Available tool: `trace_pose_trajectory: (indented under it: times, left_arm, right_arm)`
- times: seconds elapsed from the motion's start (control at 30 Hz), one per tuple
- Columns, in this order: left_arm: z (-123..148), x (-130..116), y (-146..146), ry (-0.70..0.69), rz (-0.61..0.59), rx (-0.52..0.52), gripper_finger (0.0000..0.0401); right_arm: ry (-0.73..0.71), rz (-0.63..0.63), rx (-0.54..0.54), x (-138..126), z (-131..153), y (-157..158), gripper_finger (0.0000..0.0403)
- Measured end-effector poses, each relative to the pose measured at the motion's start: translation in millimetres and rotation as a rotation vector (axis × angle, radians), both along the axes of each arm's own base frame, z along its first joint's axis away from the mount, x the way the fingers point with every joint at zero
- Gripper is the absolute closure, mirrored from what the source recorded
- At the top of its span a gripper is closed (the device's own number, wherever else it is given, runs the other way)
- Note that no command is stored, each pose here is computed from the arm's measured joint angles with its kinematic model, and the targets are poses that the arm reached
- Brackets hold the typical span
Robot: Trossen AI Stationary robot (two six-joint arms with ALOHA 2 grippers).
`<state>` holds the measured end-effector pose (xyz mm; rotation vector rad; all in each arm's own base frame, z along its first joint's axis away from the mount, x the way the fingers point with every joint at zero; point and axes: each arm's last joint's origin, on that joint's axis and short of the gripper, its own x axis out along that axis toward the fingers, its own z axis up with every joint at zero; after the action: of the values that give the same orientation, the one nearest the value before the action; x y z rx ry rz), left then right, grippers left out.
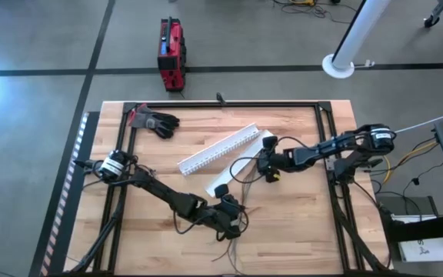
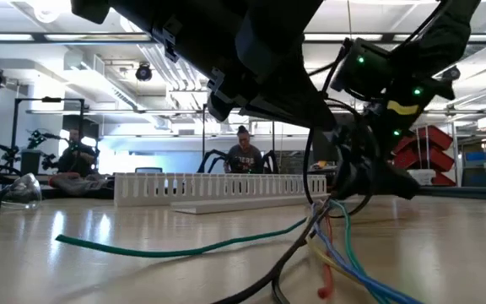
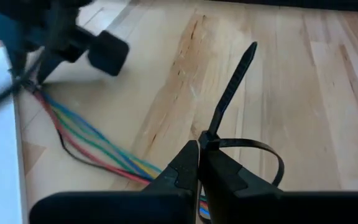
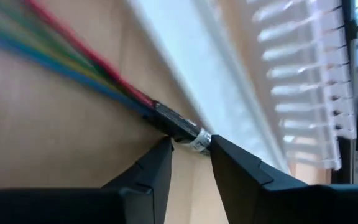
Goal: Ziptie cables
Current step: Adjust the bundled colored cable
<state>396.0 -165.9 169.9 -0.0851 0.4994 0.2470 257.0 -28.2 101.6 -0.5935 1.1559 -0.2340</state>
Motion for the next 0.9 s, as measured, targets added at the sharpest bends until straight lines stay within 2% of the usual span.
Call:
trace_pose_trajectory:
  times: [0.2,0.37,0.57,0.67,0.77,0.9]
  left_arm:
    - [-0.1,-0.3,-0.6,-0.003,-0.002,-0.002,0.0401]
    - [-0.5,-0.4,-0.6,-0.003,0.001,-0.01,0.0401]
    - [-2.2,-1.1,-2.3,0.028,-0.056,-0.049,0.0401]
    - [-1.7,-0.8,-3.1,0.033,-0.074,-0.061,0.0401]
    - [-0.4,-0.1,-3.5,0.028,-0.076,-0.064,0.0401]
    - [0.3,0.4,-3.7,0.022,-0.079,-0.063,0.0401]
  right_arm:
    - [-0.111,0.007,0.039,8.5,4.6,-4.9,0.0317]
    - [-0.105,-0.004,0.037,7.2,5.7,-5.8,0.0322]
    - [-0.06,-0.008,0.03,-1.3,14.9,-5.3,0.0292]
    - [-0.087,-0.048,0.048,-5.2,23.1,-5.0,0.0271]
    - [-0.154,-0.054,0.155,-5.1,30.4,-1.6,0.0258]
    - [-0.307,-0.006,0.438,7.0,32.9,5.5,0.026]
